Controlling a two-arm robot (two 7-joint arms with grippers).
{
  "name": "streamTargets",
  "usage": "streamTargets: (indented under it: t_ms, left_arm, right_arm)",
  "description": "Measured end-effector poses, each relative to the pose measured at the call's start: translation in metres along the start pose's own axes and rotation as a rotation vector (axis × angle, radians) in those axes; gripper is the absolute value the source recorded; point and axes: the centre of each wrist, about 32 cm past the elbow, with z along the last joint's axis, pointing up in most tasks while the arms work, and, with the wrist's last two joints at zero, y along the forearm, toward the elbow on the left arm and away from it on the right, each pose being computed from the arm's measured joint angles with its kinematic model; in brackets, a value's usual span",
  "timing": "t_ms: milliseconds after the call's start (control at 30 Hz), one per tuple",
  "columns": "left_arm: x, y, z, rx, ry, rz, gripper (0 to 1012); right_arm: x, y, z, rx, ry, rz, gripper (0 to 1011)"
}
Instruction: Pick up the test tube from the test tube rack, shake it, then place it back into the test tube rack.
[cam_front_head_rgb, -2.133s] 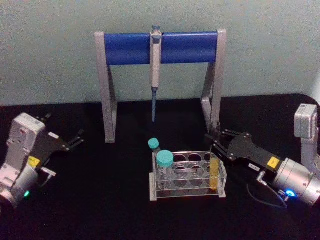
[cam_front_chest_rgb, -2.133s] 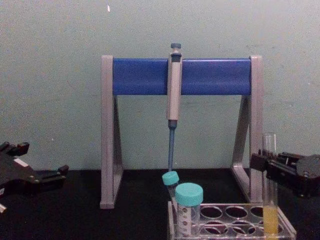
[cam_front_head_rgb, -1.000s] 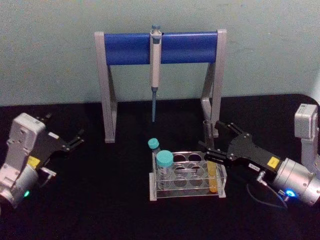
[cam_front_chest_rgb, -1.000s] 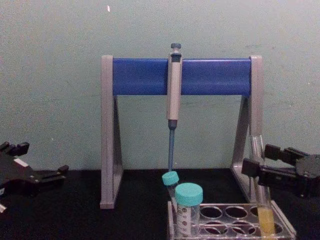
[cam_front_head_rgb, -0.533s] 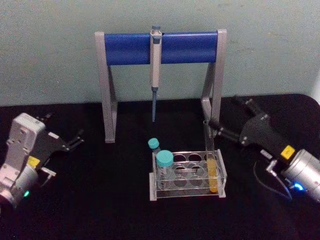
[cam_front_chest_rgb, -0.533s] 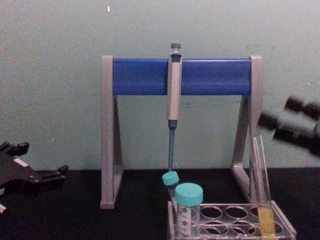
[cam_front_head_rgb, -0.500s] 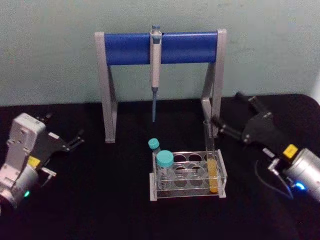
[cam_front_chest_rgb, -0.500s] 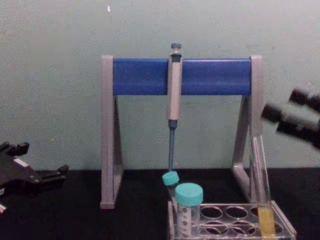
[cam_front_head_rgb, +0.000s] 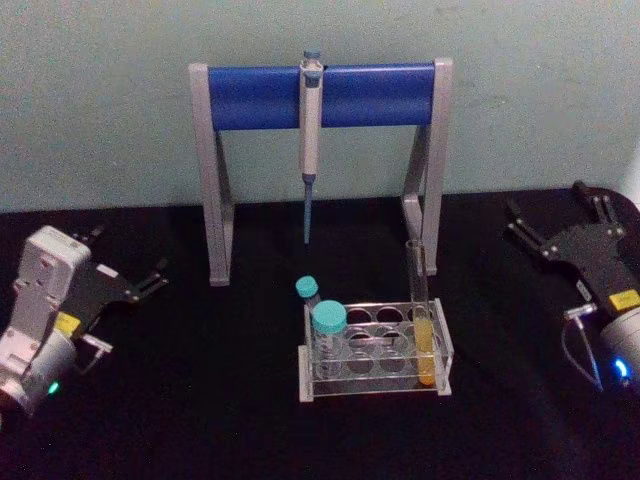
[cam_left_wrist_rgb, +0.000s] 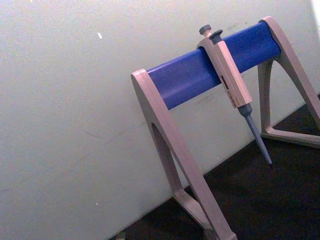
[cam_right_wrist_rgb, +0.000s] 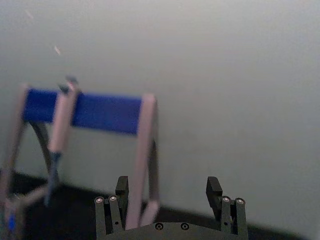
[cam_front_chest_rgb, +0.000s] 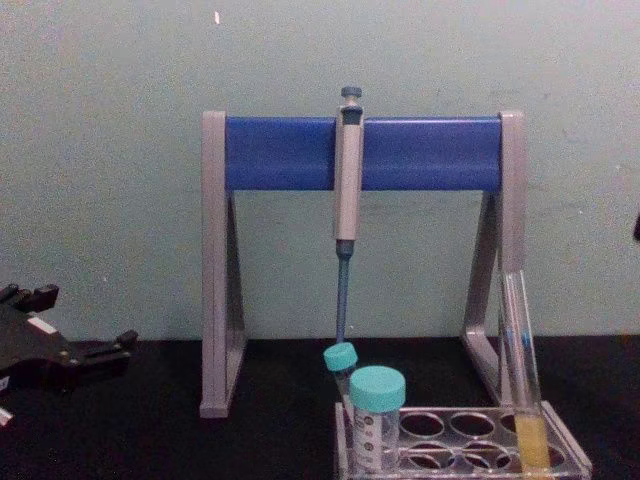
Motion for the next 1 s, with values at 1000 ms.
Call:
streamTargets:
  t_ms: [1000]
  left_arm:
    - [0.0,0.0,0.0,0.0,0.0,0.0,1001]
  right_arm:
    - [-0.002,0.001,-0.022,-0.274,0.144,-0.057,1000]
